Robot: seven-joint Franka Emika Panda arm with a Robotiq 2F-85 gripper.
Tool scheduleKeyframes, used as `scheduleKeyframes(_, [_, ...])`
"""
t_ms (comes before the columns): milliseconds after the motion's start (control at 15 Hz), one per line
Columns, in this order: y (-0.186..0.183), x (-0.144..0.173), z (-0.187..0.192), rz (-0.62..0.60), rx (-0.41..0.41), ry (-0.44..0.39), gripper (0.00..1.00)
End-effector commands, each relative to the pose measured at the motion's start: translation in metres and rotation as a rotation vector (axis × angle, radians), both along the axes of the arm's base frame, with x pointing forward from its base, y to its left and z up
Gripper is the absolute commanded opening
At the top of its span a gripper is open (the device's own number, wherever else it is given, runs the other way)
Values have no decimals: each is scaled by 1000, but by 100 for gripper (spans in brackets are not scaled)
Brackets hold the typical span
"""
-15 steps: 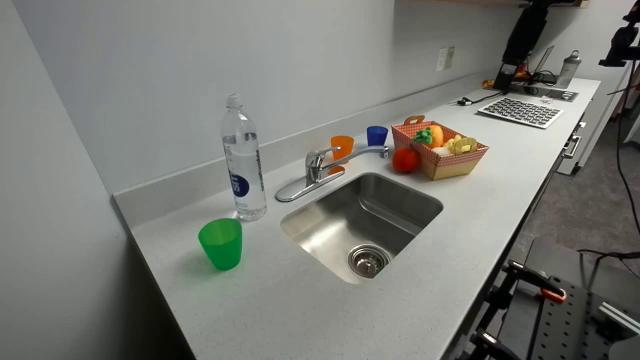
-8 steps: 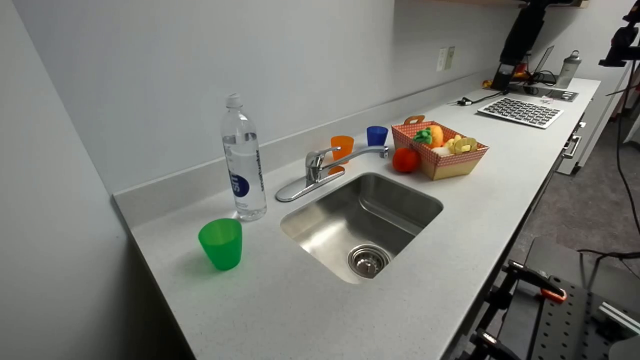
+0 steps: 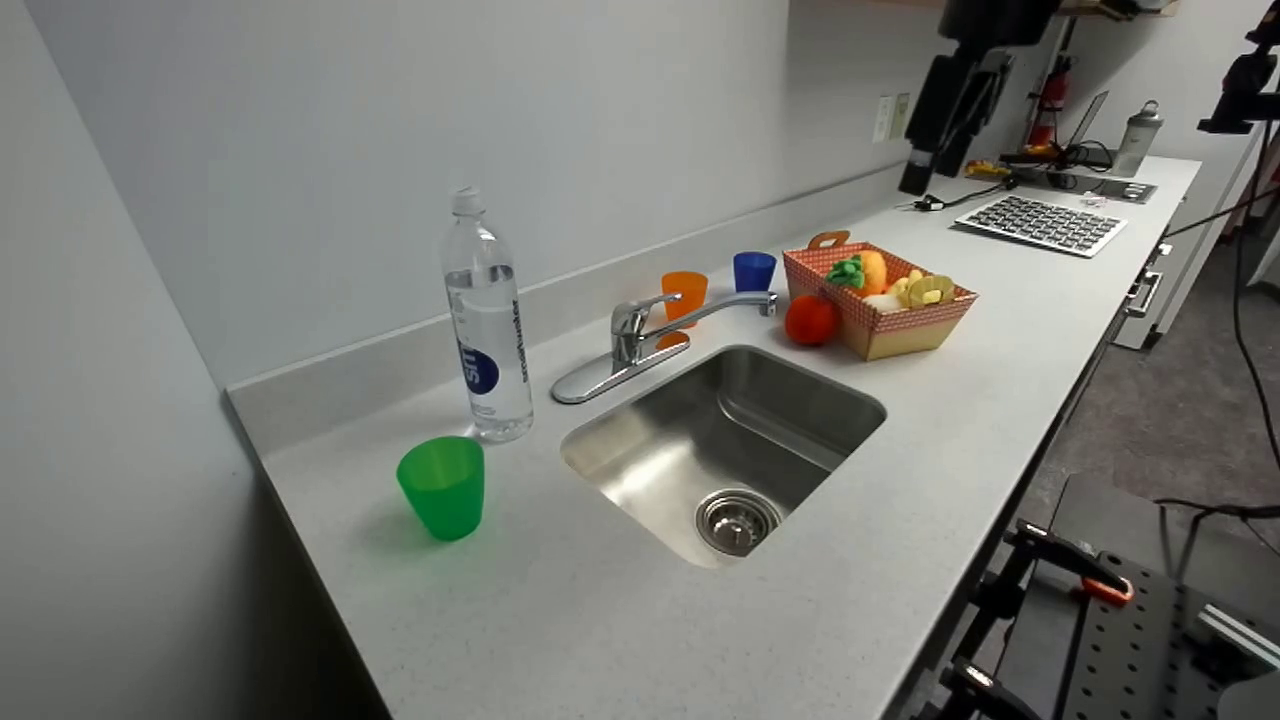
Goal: Put the red plushy in the box
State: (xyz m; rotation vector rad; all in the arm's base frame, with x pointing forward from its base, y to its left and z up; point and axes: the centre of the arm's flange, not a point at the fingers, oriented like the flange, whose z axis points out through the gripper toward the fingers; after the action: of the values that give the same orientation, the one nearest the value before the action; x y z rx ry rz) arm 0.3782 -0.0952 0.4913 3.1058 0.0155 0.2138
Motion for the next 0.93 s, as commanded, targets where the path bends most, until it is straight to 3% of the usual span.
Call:
scheduleKeyframes(0, [-18, 61, -18, -104, -2, -1, 100])
scheduleKeyframes(600, [-58, 153, -83, -268, -57, 22, 100])
scheduleKeyframes(733, [-62, 162, -88, -303, -64, 38, 100])
scheduleKeyframes(800, [-55, 139, -90, -258, -47, 38, 100])
scheduleKeyframes(867, [-56, 143, -94, -262, -49, 43, 100])
